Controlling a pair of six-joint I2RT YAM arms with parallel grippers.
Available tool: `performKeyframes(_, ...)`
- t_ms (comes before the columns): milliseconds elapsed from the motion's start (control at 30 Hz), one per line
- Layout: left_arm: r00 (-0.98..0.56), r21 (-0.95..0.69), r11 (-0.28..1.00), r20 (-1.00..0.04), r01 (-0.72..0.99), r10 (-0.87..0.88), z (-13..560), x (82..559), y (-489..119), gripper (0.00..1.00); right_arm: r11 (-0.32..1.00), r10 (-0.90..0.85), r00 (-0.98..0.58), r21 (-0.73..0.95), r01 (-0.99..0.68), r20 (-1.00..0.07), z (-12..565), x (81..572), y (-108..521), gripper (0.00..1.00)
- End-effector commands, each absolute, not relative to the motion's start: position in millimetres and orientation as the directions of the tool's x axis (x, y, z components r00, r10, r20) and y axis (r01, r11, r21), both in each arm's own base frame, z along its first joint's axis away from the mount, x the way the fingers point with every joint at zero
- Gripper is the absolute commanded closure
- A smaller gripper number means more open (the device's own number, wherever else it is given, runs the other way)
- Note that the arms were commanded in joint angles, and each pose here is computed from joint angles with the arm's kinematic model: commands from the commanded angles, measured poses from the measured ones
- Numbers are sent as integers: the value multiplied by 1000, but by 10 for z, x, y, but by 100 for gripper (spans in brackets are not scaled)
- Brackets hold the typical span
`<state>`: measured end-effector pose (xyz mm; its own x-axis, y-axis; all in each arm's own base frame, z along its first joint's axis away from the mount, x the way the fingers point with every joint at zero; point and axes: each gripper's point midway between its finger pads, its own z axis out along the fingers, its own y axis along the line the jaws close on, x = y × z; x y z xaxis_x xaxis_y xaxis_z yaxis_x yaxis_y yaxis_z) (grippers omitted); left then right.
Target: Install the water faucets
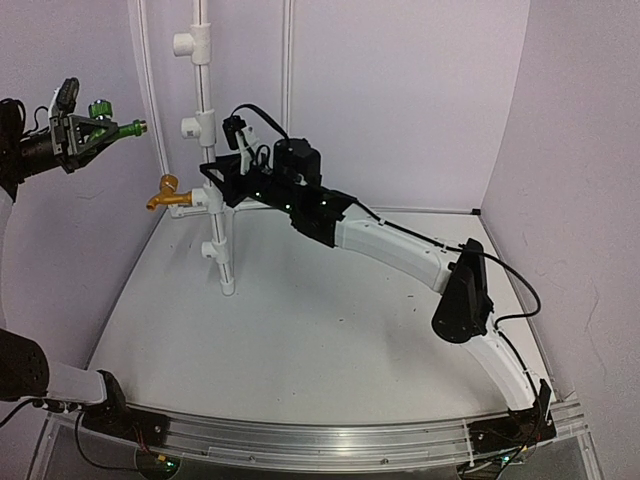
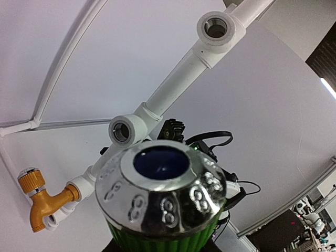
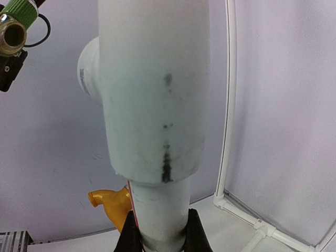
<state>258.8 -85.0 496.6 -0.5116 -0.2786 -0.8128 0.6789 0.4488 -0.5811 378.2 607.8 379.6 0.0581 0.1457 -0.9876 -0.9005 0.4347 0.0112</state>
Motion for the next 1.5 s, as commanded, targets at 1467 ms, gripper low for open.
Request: performKeyframes(1467,-376,-417,452,-908,789,-183,4707,2761,-793,100,420,-128,405,-419,-805,-905,5006,3077,5051,100)
